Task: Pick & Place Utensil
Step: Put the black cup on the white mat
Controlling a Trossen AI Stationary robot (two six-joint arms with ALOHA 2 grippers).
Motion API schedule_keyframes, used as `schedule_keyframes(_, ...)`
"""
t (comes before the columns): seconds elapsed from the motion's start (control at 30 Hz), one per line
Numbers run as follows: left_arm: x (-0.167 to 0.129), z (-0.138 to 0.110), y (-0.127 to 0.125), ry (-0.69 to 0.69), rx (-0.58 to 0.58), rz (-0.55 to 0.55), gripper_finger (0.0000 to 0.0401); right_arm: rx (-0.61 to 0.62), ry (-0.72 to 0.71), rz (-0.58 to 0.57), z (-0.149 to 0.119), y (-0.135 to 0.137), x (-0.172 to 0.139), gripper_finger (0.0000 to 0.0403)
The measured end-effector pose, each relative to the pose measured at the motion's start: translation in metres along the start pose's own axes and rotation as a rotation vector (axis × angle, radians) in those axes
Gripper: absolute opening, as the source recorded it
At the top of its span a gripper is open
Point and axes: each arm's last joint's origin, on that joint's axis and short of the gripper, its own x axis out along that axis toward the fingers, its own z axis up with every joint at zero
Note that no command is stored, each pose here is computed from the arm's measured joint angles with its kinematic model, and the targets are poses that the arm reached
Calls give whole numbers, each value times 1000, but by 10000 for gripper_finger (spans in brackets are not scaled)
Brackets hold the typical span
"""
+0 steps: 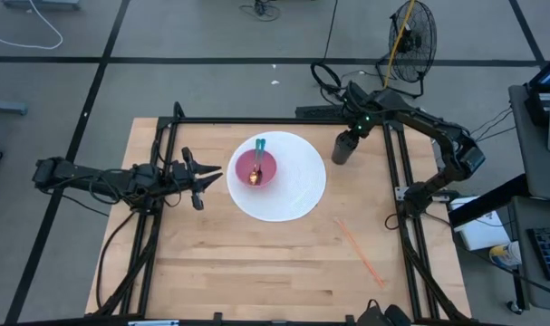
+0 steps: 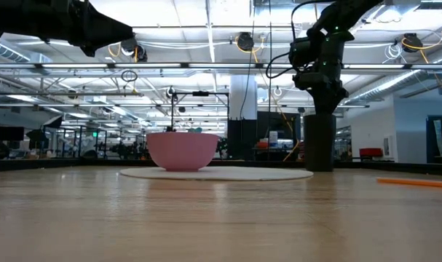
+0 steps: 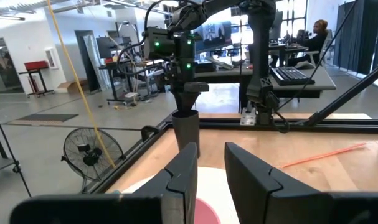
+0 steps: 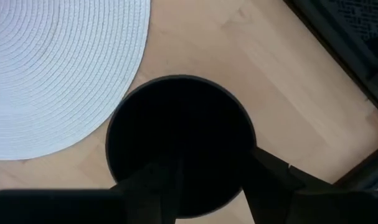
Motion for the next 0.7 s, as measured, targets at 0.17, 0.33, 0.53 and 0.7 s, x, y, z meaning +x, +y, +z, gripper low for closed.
schedule_keyframes(0.17,0,0,0,0,-3,0,88,8,1,0,0,0,0,128)
schedule_keyframes(0.33,0,-1,0,8,-1,-1,88,7,-4,-22,0,0,0,101)
schedule_keyframes(0.53,0,-2,0,19,4,-3,88,3,-19,56,1,2,-1,81)
schedule_keyframes(0.7,0,-2,0,19,9,-2,88,-1,-21,59,1,2,-1,80)
